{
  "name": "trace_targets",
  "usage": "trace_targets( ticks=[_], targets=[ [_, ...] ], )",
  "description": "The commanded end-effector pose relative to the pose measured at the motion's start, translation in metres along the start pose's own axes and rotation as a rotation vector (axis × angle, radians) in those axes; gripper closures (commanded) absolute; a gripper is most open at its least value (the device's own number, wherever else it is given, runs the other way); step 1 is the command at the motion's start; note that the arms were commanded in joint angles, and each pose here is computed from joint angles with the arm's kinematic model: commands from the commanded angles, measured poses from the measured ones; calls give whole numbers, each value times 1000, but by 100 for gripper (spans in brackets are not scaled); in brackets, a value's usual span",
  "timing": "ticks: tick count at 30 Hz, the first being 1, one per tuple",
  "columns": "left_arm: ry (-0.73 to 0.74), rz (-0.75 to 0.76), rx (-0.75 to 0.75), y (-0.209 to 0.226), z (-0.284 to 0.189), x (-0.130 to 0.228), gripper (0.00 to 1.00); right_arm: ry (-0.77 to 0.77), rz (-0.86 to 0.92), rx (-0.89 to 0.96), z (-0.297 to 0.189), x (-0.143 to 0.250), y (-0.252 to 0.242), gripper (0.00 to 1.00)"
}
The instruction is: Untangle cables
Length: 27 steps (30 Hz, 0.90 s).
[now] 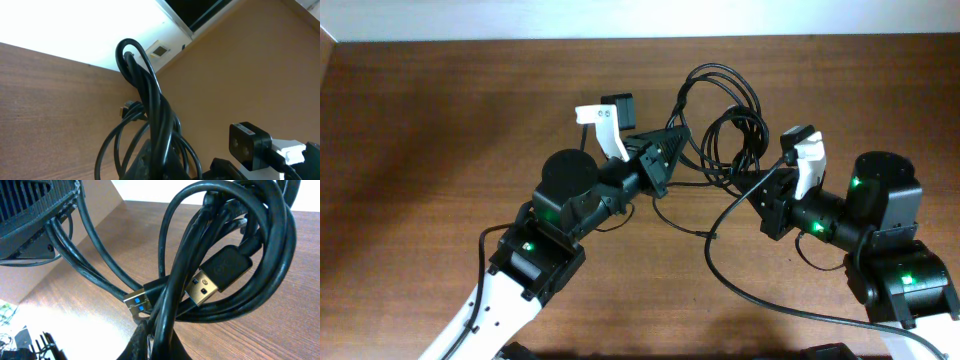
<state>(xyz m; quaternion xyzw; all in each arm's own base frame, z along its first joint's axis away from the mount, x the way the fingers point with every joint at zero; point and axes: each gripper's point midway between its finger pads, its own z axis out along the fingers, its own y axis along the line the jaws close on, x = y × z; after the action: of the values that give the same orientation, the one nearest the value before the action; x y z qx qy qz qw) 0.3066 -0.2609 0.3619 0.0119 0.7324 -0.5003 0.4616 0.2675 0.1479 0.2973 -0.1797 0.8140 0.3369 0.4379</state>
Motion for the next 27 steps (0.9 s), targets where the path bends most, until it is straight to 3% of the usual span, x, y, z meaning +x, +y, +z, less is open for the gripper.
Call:
trace_targets(
  ticks=[1,3,16,18,27],
  targets=[
    [19,26,72,-18,-4,0,100,-20,-18,-30,-3,-8,7,92],
    [35,26,87,-21,-4,3,100,-22,-19,-30,-3,-9,7,87],
    [57,27,110,-25,-5,6,100,-21,-19,-30,-3,-9,7,81],
    [67,27,119,-26,-5,8,100,-21,-19,-30,-3,-9,7,75],
    [76,27,127,-28,-5,10,100,-8,-8,-29,2,-7,3,77]
  ],
)
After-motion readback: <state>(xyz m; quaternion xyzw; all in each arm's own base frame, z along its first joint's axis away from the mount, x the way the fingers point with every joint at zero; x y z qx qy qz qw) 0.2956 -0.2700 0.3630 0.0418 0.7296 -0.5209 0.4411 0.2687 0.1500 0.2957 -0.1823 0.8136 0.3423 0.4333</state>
